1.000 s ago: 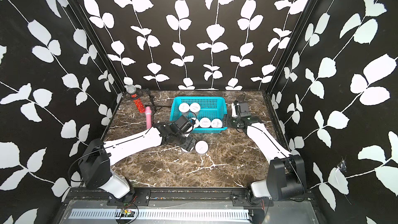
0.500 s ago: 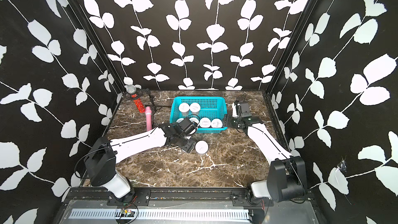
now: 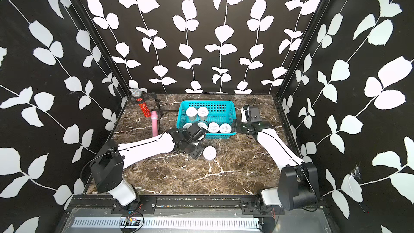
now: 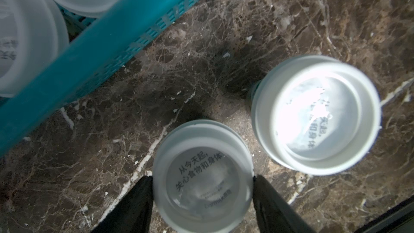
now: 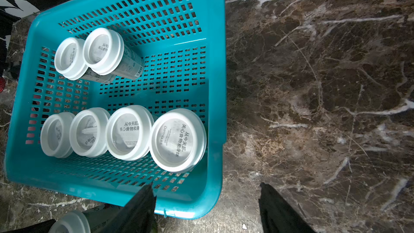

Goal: Put the yogurt in the basket
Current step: Pick up the yogurt from the center of the board.

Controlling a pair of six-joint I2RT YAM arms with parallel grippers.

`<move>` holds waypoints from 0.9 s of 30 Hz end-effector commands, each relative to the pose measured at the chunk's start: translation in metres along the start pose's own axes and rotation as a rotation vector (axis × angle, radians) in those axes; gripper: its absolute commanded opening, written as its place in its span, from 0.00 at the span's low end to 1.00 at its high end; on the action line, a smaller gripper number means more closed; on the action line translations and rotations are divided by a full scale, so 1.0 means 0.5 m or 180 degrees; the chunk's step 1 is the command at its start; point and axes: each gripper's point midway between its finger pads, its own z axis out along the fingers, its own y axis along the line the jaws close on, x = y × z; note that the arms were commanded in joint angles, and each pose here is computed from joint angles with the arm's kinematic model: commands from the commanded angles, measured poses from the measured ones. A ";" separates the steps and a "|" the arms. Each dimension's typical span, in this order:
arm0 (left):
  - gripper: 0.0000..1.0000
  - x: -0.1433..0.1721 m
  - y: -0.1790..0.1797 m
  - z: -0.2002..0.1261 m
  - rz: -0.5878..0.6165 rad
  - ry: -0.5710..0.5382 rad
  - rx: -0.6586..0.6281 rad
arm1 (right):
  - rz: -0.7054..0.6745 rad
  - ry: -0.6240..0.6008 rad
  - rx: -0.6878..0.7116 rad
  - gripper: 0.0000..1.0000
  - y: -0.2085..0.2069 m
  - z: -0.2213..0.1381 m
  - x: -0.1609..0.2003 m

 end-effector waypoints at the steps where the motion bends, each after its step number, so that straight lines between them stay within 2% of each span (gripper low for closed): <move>1: 0.68 -0.005 0.000 -0.006 0.0052 0.0013 -0.0061 | 0.0023 -0.0026 -0.0029 0.75 -0.003 0.002 0.006; 15: 0.68 0.001 0.006 0.011 0.0052 0.0077 -0.0128 | 0.0023 -0.0020 -0.0040 0.75 -0.002 0.003 0.006; 20: 0.63 0.004 0.008 0.011 0.0053 0.0085 -0.0147 | 0.0024 -0.0016 -0.0039 0.75 -0.002 0.004 0.007; 27: 0.61 -0.005 0.016 -0.012 0.0041 -0.0032 -0.0187 | 0.0014 -0.0036 -0.0009 0.74 -0.006 0.004 0.001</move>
